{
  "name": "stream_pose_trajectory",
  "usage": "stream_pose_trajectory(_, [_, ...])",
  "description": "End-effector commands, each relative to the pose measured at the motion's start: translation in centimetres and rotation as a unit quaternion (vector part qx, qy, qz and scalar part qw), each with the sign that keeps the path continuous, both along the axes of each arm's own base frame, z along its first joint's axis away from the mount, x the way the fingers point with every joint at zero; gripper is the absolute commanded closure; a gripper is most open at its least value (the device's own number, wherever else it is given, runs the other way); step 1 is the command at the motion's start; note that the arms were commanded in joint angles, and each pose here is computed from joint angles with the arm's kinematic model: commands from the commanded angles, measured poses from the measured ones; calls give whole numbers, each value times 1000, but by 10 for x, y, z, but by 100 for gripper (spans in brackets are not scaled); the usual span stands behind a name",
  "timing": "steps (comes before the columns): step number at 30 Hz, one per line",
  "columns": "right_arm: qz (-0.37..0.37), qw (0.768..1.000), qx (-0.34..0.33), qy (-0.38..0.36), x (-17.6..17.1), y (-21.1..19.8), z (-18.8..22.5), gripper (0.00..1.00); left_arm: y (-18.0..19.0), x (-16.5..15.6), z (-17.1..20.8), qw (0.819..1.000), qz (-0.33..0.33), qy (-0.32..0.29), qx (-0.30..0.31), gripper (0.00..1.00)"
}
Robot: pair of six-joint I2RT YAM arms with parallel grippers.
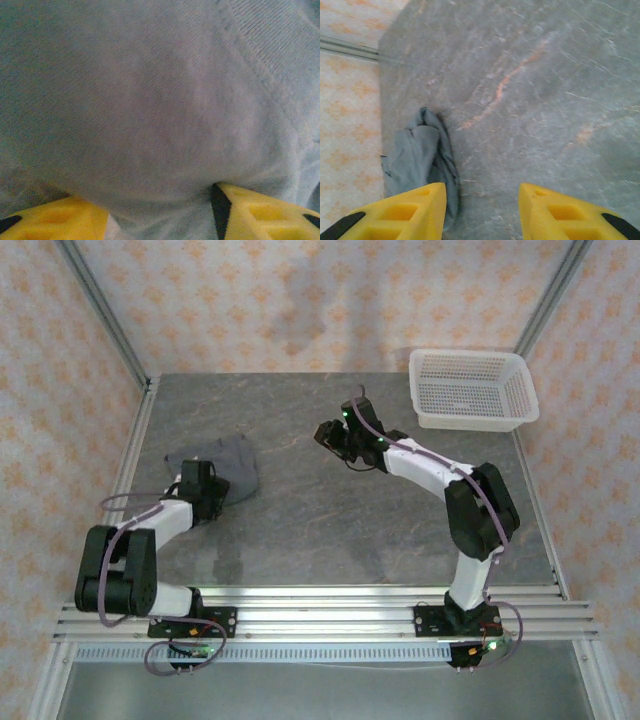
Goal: Fold the inside-out t-shirt
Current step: Move the T-shirt to the top-left of the table.
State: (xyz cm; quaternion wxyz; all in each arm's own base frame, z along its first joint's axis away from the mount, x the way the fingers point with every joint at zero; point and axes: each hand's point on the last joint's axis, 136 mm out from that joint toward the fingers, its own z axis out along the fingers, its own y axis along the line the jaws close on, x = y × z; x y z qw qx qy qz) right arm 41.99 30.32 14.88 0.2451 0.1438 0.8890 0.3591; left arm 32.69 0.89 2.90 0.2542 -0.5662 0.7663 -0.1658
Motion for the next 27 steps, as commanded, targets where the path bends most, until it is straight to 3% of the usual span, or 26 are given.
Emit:
stream_pose_trajectory(1, [-8,1000,-11,-13,0,-11,12,58,22,39,6,998,36,-44,18,52])
stream_pose_trajectory(7, [-2,1000,-18,-4,0,-12,11,58,37,94,3,995,36,-80,49,61])
stream_pose_trajectory(13, [-9,1000,-28,-8,-3,-20,15,58,66,143,2,992,58,-94,62,61])
stream_pose_trajectory(16, [-15,999,-32,-10,-4,-25,17,58,89,159,-11,993,58,-65,84,61])
stream_pose_trajectory(27, [-22,999,-40,-12,-10,-35,22,58,155,227,13,988,74,-87,104,57])
